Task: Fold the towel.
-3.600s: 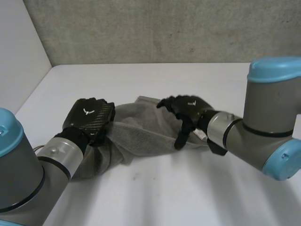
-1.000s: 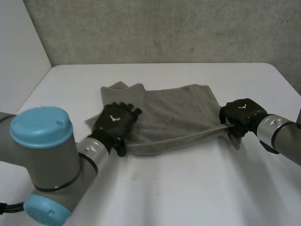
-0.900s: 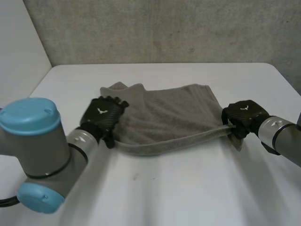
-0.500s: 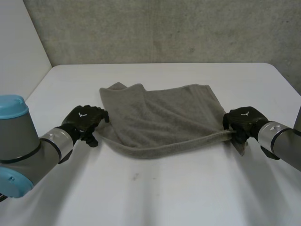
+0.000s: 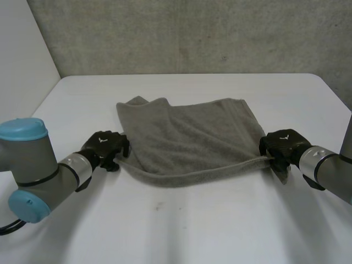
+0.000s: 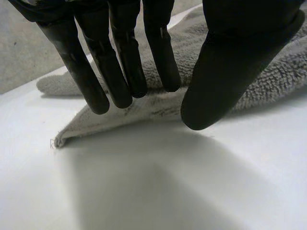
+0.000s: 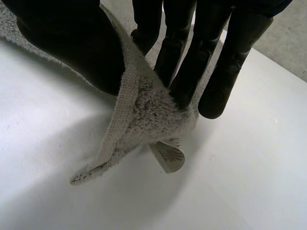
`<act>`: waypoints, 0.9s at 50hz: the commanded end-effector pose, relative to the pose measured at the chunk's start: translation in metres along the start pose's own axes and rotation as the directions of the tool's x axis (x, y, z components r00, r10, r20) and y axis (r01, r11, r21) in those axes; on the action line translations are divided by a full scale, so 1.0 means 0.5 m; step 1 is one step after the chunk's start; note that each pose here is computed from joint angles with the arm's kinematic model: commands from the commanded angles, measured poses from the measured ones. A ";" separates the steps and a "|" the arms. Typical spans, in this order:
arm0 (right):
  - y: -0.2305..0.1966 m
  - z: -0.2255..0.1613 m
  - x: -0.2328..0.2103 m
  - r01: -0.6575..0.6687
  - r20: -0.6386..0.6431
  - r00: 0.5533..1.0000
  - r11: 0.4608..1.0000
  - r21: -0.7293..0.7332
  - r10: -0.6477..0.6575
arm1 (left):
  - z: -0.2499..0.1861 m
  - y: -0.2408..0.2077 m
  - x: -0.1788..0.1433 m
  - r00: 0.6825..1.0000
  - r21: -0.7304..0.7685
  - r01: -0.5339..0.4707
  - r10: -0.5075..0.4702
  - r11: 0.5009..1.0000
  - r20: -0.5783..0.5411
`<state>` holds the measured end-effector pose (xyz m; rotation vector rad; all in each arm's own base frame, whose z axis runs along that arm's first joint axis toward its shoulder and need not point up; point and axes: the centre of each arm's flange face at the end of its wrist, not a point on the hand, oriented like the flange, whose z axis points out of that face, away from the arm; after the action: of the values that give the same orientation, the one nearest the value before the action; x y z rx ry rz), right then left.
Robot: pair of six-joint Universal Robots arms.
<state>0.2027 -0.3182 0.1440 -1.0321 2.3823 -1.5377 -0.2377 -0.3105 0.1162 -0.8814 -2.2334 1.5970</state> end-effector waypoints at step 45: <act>0.003 0.005 0.003 0.009 -0.007 1.000 1.000 -0.002 -0.009 | 0.037 0.007 0.008 1.000 0.027 -0.019 0.019 0.999 -0.015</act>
<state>0.2021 -0.3197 0.1409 -1.0428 2.3882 -1.5383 -0.2472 -0.3177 0.1038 -0.9083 -2.2082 1.6024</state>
